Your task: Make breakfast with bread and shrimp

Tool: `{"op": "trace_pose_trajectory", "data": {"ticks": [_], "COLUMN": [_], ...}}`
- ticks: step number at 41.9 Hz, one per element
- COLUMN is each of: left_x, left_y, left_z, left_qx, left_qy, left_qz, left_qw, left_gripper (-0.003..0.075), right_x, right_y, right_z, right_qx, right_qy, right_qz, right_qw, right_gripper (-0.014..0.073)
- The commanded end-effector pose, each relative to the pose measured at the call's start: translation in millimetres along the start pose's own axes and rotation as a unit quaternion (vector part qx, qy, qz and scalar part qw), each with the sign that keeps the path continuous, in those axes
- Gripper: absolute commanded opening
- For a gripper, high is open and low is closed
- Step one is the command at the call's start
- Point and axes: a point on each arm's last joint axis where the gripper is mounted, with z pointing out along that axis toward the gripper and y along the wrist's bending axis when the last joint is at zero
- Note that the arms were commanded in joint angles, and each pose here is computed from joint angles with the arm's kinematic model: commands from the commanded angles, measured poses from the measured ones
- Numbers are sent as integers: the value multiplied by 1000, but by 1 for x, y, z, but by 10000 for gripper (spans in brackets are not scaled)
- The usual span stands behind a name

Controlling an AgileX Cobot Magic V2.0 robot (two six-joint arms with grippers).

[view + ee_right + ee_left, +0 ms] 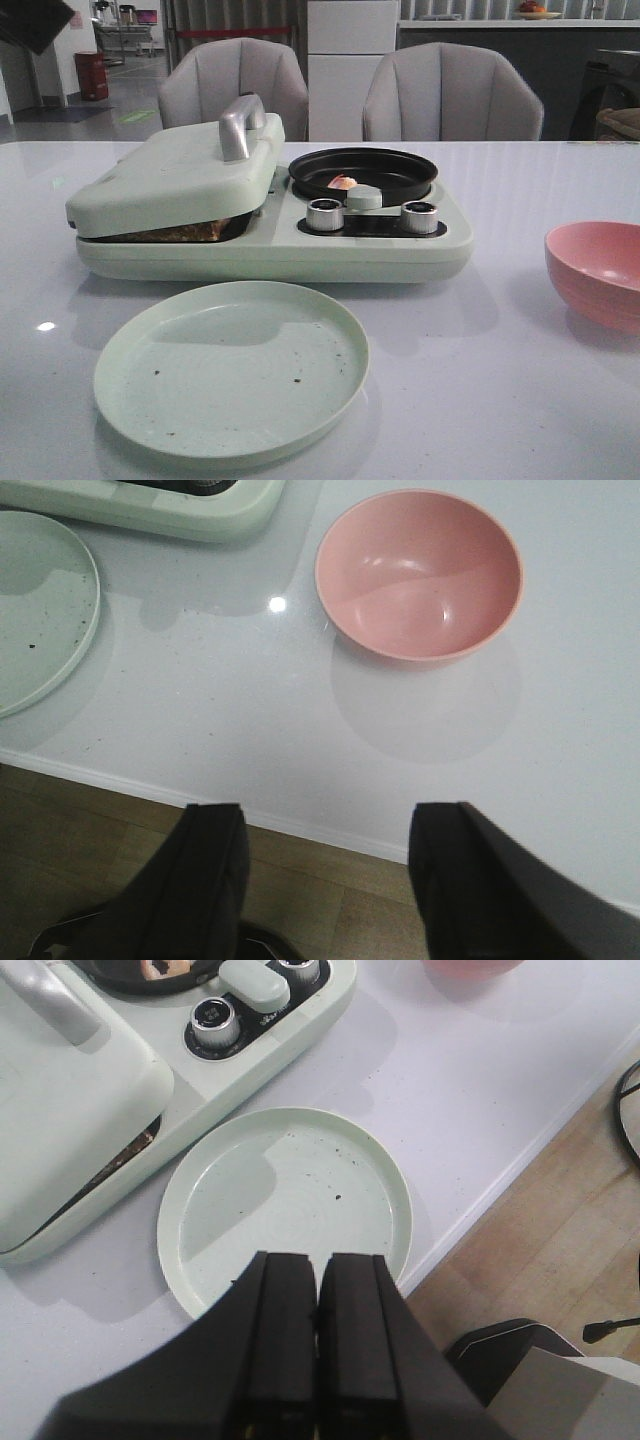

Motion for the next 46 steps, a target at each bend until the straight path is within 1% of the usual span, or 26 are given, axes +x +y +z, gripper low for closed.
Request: {"op": "trace_pose_trajectory", "data": {"ticks": [1, 7, 10, 13, 14, 16, 19, 22, 25, 31, 46], "left_x": [-15, -17, -17, -17, -17, -17, -17, -17, -17, -17, -17], "left_y": [-1, -1, -1, -1, -1, -1, -1, -1, -1, -1, -1], "left_z": [-8, -8, -8, -8, -8, -8, -8, -8, -8, -8, -8], "left_qx": [1, 1, 1, 1, 1, 2, 2, 2, 2, 2, 2], "left_qy": [-64, -72, -72, -72, -72, -72, -72, -72, -72, -72, -72], "left_qz": [-2, -2, -2, -2, -2, -3, -3, -3, -3, -3, -3], "left_qw": [998, 997, 997, 997, 997, 997, 997, 997, 997, 997, 997], "left_gripper": [112, 112, 112, 112, 112, 112, 112, 112, 112, 112, 112], "right_x": [-3, 1, 3, 4, 5, 5, 5, 4, 3, 1, 1], "right_y": [0, 0, 0, 0, 0, 0, 0, 1, 0, 0, 0], "right_z": [-8, -7, -5, -3, -2, -1, -1, -1, -1, -2, -1], "right_qx": [4, 4, 4, 4, 3, 3, 2, 0, 1, 2, 1], "right_qy": [-48, -48, -46, -43, -43, -42, -44, -48, -53, -66, -65], "right_qz": [-1, -1, -1, 0, 1, 1, 2, 4, 4, 3, 4], "right_qw": [999, 999, 999, 999, 999, 999, 999, 999, 999, 998, 998], "right_gripper": [476, 474, 437, 356, 305, 235, 149, 87, 46, 48, 48]}}
